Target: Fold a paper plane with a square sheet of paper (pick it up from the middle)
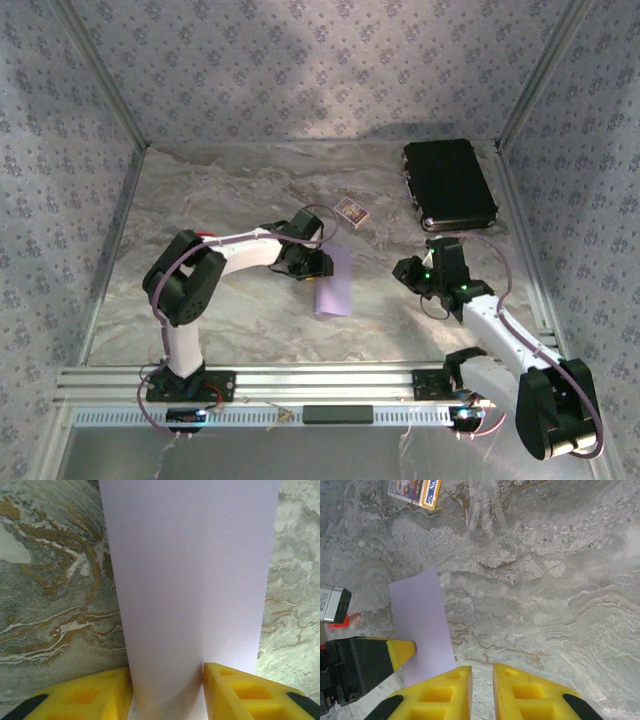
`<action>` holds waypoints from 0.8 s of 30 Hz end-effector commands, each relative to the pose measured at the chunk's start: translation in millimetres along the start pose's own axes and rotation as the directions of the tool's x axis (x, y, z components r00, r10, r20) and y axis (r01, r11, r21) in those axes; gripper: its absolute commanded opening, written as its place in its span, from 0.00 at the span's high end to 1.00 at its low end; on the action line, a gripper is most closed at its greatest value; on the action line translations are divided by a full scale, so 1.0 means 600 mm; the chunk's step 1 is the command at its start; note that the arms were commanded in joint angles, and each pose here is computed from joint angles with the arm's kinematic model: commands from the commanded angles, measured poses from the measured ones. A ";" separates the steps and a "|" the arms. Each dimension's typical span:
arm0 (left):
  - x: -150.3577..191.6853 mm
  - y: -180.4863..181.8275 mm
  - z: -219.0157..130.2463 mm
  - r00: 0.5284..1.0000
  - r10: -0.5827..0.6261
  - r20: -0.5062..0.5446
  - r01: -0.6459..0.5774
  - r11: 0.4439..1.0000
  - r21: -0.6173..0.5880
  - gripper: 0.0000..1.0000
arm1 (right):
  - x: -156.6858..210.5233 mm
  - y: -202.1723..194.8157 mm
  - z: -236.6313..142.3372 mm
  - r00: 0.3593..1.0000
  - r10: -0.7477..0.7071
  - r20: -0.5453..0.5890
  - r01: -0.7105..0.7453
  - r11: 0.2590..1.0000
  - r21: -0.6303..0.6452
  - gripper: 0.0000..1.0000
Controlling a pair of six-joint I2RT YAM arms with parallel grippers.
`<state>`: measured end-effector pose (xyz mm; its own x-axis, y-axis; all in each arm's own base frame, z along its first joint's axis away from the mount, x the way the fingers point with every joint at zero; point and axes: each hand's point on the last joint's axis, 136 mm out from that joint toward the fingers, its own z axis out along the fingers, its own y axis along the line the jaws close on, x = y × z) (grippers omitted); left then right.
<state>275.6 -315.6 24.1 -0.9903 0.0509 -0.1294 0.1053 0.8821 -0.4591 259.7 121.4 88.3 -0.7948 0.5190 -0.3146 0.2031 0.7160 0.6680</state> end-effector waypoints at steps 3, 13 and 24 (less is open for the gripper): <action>0.011 0.038 0.040 0.999 0.028 -0.024 -0.030 0.995 -0.094 0.58 | 0.003 -0.013 -0.002 1.000 0.025 0.005 -0.025 0.999 0.020 0.80; 0.015 0.041 0.047 0.999 0.031 -0.044 -0.035 0.994 -0.102 0.58 | 0.005 0.010 0.001 1.000 0.000 -0.010 0.000 0.999 -0.052 0.80; 0.018 0.042 0.051 0.999 0.030 -0.038 -0.034 0.994 -0.101 0.58 | -0.014 0.045 -0.005 0.999 -0.036 0.028 0.039 0.991 -0.125 0.88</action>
<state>275.5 -315.0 22.2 -0.9896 0.0681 -0.1270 0.1174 0.8925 -0.4355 267.1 128.0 102.8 -0.7808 0.5176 -0.3499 0.1399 0.6907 0.7094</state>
